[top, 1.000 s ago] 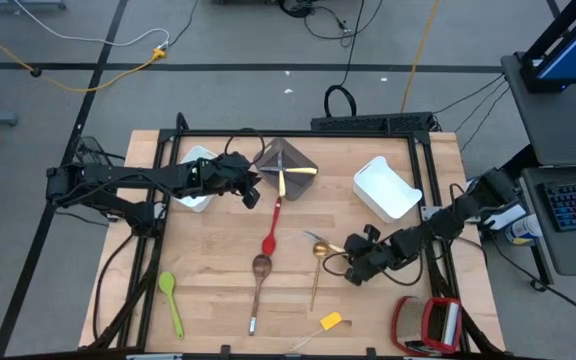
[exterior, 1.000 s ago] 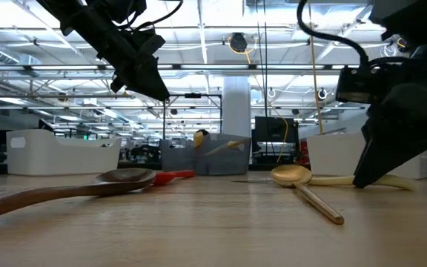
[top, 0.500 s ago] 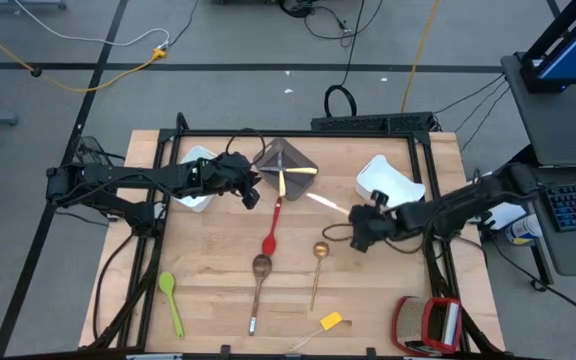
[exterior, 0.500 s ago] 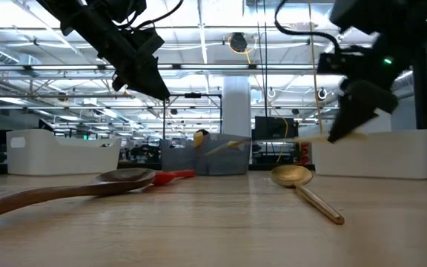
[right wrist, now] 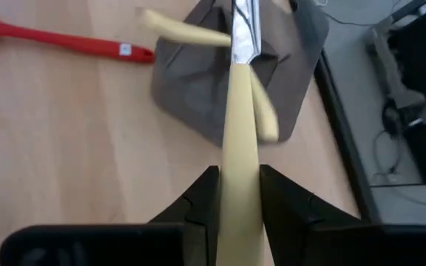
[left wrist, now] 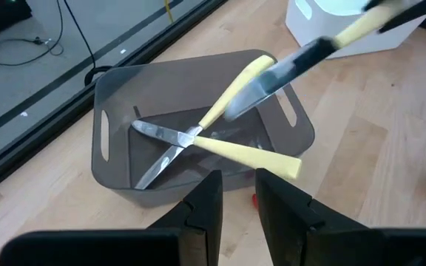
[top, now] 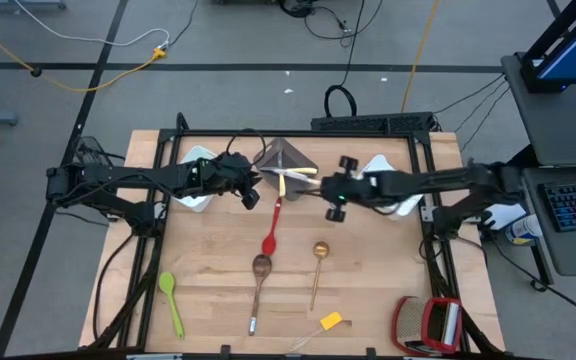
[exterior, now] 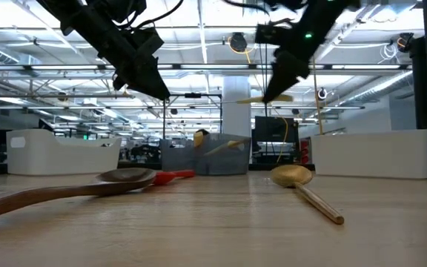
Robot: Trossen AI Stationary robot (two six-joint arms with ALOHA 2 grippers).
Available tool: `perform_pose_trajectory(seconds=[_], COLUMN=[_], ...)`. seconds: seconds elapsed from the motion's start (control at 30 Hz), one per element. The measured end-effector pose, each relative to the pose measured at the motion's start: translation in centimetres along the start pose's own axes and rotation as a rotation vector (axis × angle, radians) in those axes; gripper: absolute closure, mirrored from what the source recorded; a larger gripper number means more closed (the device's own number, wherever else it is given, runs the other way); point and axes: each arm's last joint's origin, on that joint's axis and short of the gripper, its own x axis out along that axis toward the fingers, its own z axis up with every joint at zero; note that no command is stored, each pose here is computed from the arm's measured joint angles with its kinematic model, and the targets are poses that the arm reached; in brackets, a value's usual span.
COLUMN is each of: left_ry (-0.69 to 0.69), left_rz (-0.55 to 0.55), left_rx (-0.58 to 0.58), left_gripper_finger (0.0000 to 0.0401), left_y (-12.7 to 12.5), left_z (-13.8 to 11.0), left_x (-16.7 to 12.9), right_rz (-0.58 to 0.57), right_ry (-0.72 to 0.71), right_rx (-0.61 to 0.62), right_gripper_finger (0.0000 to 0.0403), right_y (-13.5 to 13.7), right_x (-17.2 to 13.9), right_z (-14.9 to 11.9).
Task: Pick & Place Kitchen Items
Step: Put the yellow table knife into black bin
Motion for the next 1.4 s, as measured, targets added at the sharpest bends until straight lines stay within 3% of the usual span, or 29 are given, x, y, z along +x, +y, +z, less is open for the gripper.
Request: perform_pose_trajectory(seconds=[0.1, 0.33, 0.53, 0.87, 1.4], left_ry=[-0.001, -0.002, -0.002, -0.002, -0.001], left_rz=[0.0, 0.0, 0.0, 0.0, 0.0], left_rx=[0.0, -0.001, 0.015, 0.042, 0.048], left_gripper_finger=[0.0316, 0.0316, 0.0316, 0.0316, 0.0316], left_y=[0.0, 0.0, 0.0, 0.0, 0.0], left_z=[0.0, 0.0, 0.0, 0.0, 0.0], left_x=[0.0, 0.0, 0.0, 0.0, 0.0], right_rz=[-0.003, 0.077, 0.126, 0.193, 0.189], right_ry=[0.092, 0.265, 0.269, 0.196, 0.167], right_rx=[-0.035, 0.017, 0.04, 0.113, 0.102], right_gripper_finger=[0.0337, 0.0329, 0.0329, 0.0321, 0.0304], right_y=[-0.5, -2.8, -4.5, -6.2, -6.1], right_x=[1.5, 5.5, 8.0, 9.1, 9.7], right_z=[1.5, 3.4, 3.5, 3.7, 3.9])
